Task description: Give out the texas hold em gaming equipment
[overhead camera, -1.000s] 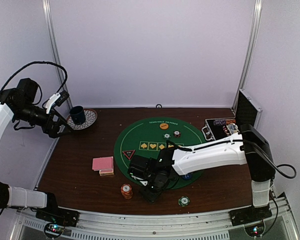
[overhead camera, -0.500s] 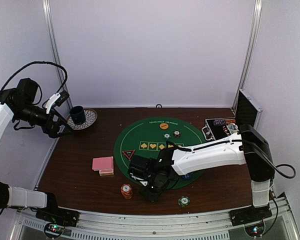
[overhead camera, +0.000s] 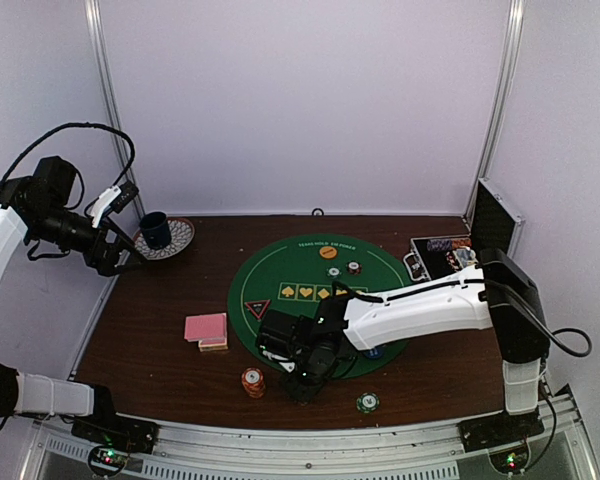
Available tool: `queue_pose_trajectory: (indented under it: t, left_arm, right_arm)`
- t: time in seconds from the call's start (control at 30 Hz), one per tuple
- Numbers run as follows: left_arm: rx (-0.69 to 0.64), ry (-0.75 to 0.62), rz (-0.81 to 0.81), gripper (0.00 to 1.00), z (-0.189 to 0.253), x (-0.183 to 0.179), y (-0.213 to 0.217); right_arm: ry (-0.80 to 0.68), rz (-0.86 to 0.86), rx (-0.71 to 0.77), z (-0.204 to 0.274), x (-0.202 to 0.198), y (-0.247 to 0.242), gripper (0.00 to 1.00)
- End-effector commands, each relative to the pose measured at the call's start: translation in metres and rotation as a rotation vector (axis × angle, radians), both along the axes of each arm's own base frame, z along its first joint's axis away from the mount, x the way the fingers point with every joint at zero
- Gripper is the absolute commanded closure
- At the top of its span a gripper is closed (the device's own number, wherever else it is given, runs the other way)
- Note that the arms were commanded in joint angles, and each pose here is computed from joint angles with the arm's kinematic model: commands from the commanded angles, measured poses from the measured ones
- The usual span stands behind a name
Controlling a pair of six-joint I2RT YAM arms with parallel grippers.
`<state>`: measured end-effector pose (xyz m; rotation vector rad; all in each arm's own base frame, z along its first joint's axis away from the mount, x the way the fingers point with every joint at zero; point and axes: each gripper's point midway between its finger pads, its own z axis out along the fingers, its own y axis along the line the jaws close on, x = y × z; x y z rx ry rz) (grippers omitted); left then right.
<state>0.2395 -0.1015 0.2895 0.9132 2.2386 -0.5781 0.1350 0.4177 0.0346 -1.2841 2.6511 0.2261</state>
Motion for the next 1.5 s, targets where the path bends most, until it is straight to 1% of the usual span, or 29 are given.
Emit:
queue_pose_trajectory:
  t: [0.0,0.13,0.3,0.5,0.67,0.83,1.07,1.33,1.47]
  left_arm:
    - [0.006,-0.042,-0.013,0.02,0.010,0.000,-0.001]
    - [0.006,-0.045,-0.014,0.03,0.010,-0.001,-0.001]
    - [0.008,-0.048,-0.014,0.02,0.011,0.000,-0.001]
    - [0.010,-0.052,-0.014,0.02,0.011,-0.001,-0.001]
    - [0.013,-0.055,-0.015,0.02,0.011,-0.002,0.000]
    - [0.003,-0.051,-0.020,0.02,0.011,-0.002,-0.002]
    - [0.004,-0.063,-0.018,0.02,0.014,-0.001,-0.002]
    - [0.013,-0.062,-0.019,0.03,0.011,0.000,-0.001]
    - [0.015,-0.059,-0.019,0.02,0.010,0.000,-0.001]
  right_arm:
    - [-0.013,-0.006,-0.030,-0.001,0.006,-0.007,0.68]
    - [-0.020,-0.002,-0.016,0.009,0.007,-0.004,0.71]
    - [-0.045,-0.012,0.009,0.030,0.014,-0.001,0.72]
    - [-0.069,-0.049,0.069,0.061,0.037,0.006,0.72]
    - [-0.085,-0.092,0.062,0.066,0.067,0.012,0.73]
    - [-0.115,-0.126,0.066,0.061,0.105,0.027,0.73]
    - [-0.135,-0.165,0.067,0.037,0.150,0.048,0.72]
    - [-0.104,-0.195,0.049,0.002,0.165,0.055,0.72]
    - [-0.085,-0.205,0.038,-0.008,0.164,0.052,0.68]
